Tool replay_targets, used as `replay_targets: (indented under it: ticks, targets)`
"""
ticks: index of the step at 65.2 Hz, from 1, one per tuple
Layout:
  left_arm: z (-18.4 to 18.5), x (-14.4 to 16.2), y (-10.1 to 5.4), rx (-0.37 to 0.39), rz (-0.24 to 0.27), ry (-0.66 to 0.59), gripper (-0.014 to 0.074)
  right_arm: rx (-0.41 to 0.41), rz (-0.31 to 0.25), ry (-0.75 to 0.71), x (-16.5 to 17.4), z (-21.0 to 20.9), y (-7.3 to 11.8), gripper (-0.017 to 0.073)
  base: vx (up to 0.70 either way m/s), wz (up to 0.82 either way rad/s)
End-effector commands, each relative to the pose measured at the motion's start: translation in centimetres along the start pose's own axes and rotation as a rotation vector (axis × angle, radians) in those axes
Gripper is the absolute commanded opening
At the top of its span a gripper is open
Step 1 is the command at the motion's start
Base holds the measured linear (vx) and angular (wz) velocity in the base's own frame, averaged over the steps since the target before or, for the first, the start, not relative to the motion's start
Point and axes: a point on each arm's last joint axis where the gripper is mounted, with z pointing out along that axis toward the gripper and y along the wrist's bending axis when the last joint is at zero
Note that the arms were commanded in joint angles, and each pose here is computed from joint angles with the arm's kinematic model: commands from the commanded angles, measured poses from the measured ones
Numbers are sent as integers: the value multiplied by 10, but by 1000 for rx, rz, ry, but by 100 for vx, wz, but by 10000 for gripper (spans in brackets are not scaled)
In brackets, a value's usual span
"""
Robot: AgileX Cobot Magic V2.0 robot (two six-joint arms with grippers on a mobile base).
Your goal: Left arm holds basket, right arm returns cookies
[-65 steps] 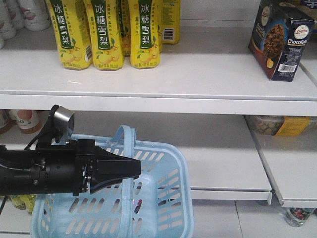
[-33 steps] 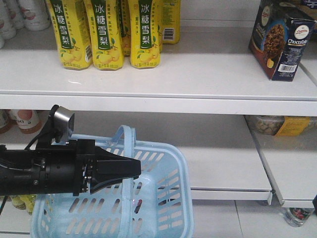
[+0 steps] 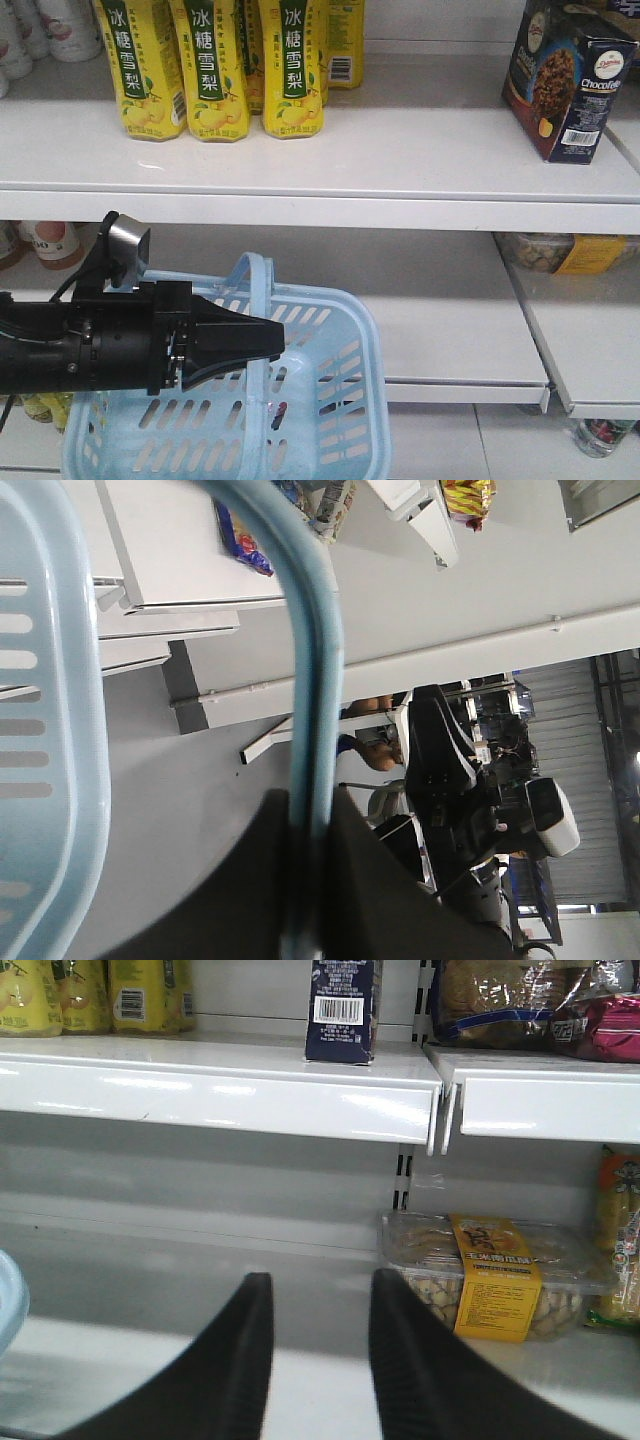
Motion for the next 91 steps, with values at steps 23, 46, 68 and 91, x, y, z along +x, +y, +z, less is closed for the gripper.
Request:
replay_targets:
  ticks: [23, 46, 68, 91]
  targets:
    - [-4, -5, -26, 135, 9, -46, -3, 7, -5, -93, -16, -1, -1, -10, 0, 0]
    - [-4, -5, -26, 138, 8, -45, -3, 7, -6, -93, -16, -1, -1, -10, 0, 0]
    - [-31, 37, -63, 104, 314, 52, -3, 7, -6, -93, -16, -1, -1, -10, 0, 0]
    - [-77, 91, -32, -218, 586, -241, -3, 7, -8, -93, -16, -1, -1, -10, 0, 0]
